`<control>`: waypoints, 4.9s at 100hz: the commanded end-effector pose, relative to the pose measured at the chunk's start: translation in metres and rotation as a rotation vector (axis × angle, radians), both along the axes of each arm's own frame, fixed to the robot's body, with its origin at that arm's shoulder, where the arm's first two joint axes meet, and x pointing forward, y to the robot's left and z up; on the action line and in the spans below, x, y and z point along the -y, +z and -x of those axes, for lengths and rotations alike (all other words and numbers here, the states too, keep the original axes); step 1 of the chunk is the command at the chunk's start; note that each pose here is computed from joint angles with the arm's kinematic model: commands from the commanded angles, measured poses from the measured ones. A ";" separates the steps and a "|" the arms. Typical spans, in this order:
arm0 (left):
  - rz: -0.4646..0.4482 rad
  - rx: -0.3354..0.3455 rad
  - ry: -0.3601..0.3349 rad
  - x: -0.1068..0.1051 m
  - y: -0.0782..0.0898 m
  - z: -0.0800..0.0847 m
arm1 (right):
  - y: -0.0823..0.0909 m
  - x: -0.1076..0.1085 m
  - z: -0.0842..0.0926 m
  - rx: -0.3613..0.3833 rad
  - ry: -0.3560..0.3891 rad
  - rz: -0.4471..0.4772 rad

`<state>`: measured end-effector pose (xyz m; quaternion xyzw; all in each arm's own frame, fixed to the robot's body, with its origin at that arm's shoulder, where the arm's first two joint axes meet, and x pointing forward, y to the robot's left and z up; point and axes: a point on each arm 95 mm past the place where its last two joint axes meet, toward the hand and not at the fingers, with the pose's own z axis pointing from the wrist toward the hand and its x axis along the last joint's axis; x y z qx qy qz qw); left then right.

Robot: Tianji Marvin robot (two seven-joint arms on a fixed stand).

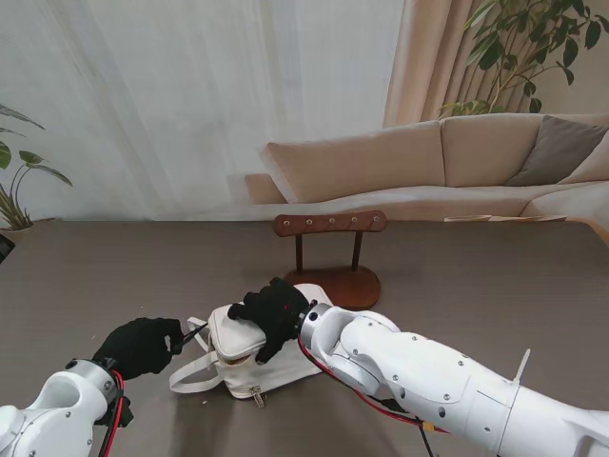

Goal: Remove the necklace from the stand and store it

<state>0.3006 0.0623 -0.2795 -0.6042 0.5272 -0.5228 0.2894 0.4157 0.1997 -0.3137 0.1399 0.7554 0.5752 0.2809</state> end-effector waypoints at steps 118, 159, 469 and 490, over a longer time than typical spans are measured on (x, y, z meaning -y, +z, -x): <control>-0.093 -0.107 -0.205 0.020 0.031 0.042 | -0.025 0.025 0.000 -0.169 -0.013 0.003; -0.150 -0.083 -0.130 0.000 0.034 0.059 | -0.025 0.022 0.000 -0.151 -0.004 -0.074; -0.217 -0.054 -0.191 0.011 0.024 0.118 | -0.029 0.019 0.002 -0.218 -0.068 0.077; -0.191 -0.076 -0.163 0.009 0.020 0.117 | -0.014 0.008 0.006 -0.207 -0.078 0.018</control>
